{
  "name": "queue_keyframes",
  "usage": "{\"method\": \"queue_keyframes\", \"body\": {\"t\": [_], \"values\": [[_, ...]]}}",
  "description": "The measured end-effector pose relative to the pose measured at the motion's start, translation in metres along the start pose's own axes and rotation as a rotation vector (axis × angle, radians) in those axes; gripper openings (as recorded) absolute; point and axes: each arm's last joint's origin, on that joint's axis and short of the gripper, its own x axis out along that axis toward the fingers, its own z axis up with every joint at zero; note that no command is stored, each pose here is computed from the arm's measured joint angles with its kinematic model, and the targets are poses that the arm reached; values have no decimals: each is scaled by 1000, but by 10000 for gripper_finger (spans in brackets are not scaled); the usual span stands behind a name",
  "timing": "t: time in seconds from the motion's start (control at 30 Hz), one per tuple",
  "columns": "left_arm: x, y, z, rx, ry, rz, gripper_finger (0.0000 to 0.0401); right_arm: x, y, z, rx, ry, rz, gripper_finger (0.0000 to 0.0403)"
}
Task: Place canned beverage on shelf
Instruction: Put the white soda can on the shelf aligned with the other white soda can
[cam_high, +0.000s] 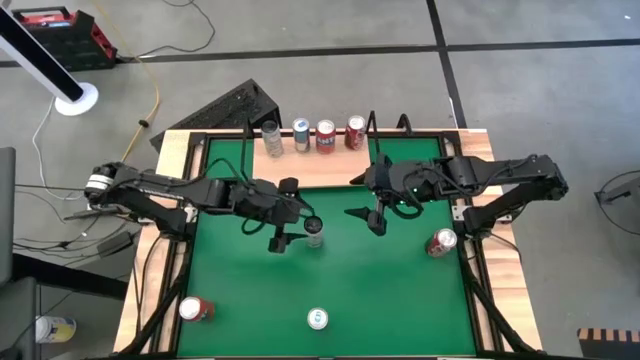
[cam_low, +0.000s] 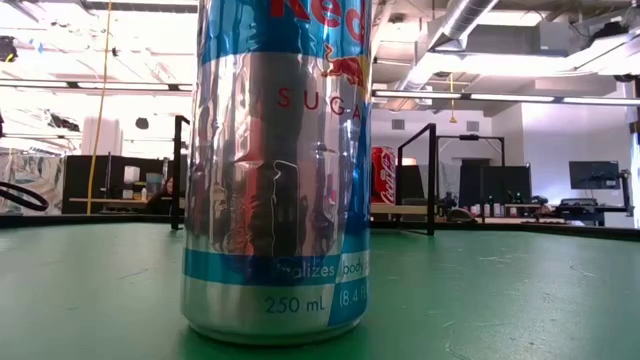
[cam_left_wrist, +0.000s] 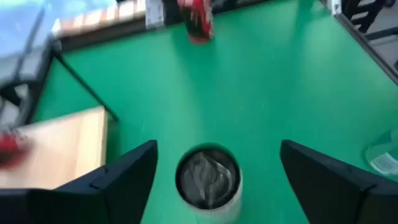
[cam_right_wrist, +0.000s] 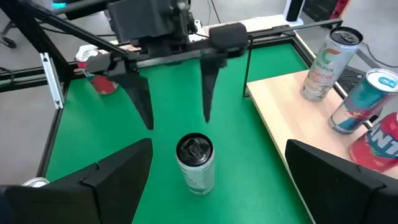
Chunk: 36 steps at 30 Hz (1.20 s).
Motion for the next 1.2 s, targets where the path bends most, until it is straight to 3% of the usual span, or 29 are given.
{"method": "queue_keyframes", "body": {"t": [0.13,0.33,0.97,1.2], "values": [[16,-1,-8,-17,44,-40,364,0,0,-1,-19,13,-5,391],[32,5,-13,-24,51,-64,371,1,-5,-3,-66,41,-23,391],[72,6,-39,-147,175,-24,370,2,-13,-4,-135,63,-35,391],[72,6,-40,-155,183,-22,338,3,-17,-3,-134,62,-49,391]]}}
